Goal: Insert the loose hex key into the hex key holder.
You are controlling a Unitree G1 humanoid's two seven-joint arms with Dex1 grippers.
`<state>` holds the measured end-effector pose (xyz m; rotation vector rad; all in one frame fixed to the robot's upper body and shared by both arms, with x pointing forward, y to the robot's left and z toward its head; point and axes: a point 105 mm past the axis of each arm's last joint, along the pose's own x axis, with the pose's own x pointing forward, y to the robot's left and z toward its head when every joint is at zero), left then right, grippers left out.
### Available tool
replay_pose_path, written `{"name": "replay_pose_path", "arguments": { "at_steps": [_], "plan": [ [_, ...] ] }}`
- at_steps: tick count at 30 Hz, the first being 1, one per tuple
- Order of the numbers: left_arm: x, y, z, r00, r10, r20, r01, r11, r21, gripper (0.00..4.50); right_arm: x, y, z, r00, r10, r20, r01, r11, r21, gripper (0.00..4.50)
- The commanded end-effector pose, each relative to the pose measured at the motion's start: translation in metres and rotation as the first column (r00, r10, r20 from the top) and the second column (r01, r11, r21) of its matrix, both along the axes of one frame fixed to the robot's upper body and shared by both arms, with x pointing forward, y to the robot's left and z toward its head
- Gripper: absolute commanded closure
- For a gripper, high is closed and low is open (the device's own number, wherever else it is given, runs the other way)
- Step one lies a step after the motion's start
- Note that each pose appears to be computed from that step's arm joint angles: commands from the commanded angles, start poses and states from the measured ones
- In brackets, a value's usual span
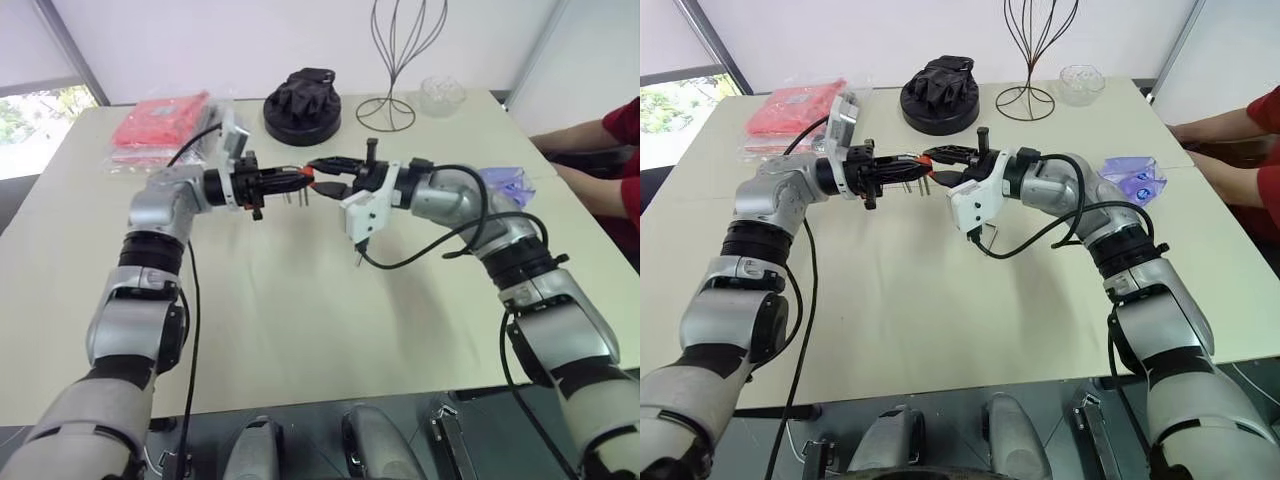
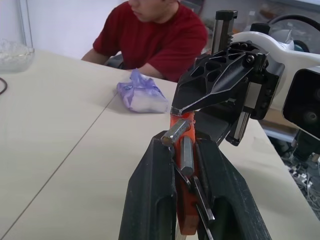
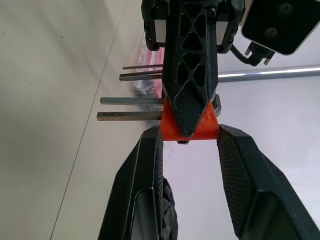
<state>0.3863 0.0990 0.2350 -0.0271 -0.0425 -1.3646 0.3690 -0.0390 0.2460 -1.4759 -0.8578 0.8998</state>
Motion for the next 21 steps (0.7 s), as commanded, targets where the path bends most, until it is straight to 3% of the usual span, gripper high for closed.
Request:
{"name": "replay_pose_path", "arguments": {
  "at_steps": [1, 5, 9, 11, 13, 15, 17, 19, 21],
  "plan": [
    [0.005, 0.012, 0.010, 0.996, 0.074, 0.046, -0.074, 0.997, -0.015, 4.50, -0.009, 0.002, 0.016, 0.999, 0.037, 0.033, -0.038, 0.998, 0.045, 2.08],
    [0.004, 0.013, 0.010, 0.996, 0.077, 0.048, -0.077, 0.997, -0.012, 4.50, -0.006, -0.003, 0.009, 1.000, 0.010, 0.017, -0.010, 1.000, 0.019, 0.05],
    [0.003, 0.017, 0.009, 0.996, 0.079, 0.049, -0.079, 0.997, 0.002, 4.50, 0.003, -0.024, -0.014, 0.992, -0.093, -0.083, 0.087, 0.993, -0.084, 0.05],
    [0.001, 0.020, 0.007, 0.995, 0.072, 0.064, -0.074, 0.997, 0.034, 4.50, 0.011, -0.043, -0.032, 0.944, -0.210, -0.253, 0.193, 0.977, -0.093, 0.05],
    [-0.002, 0.022, 0.005, 0.994, 0.059, 0.087, -0.066, 0.995, 0.075, 4.50, 0.019, -0.061, -0.044, 0.828, -0.318, -0.462, 0.335, 0.941, -0.048, 0.05],
    [-0.005, 0.023, 0.004, 0.993, 0.050, 0.106, -0.061, 0.993, 0.102, 4.50, 0.023, -0.066, -0.042, 0.672, -0.299, -0.678, 0.466, 0.882, 0.073, 0.05],
    [-0.009, 0.024, 0.003, 0.992, 0.044, 0.118, -0.057, 0.992, 0.113, 4.50, 0.028, -0.073, -0.045, 0.441, -0.210, -0.873, 0.627, 0.768, 0.132, 0.05],
    [-0.012, 0.024, 0.001, 0.992, 0.039, 0.123, -0.054, 0.991, 0.119, 4.50, 0.022, -0.077, -0.058, 0.244, -0.159, -0.957, 0.695, 0.716, 0.058, 0.05],
    [-0.018, 0.024, -0.002, 0.992, 0.032, 0.122, -0.046, 0.992, 0.116, 4.50, 0.015, -0.077, -0.068, 0.127, -0.132, -0.983, 0.727, 0.686, 0.001, 0.05]
  ]
}}
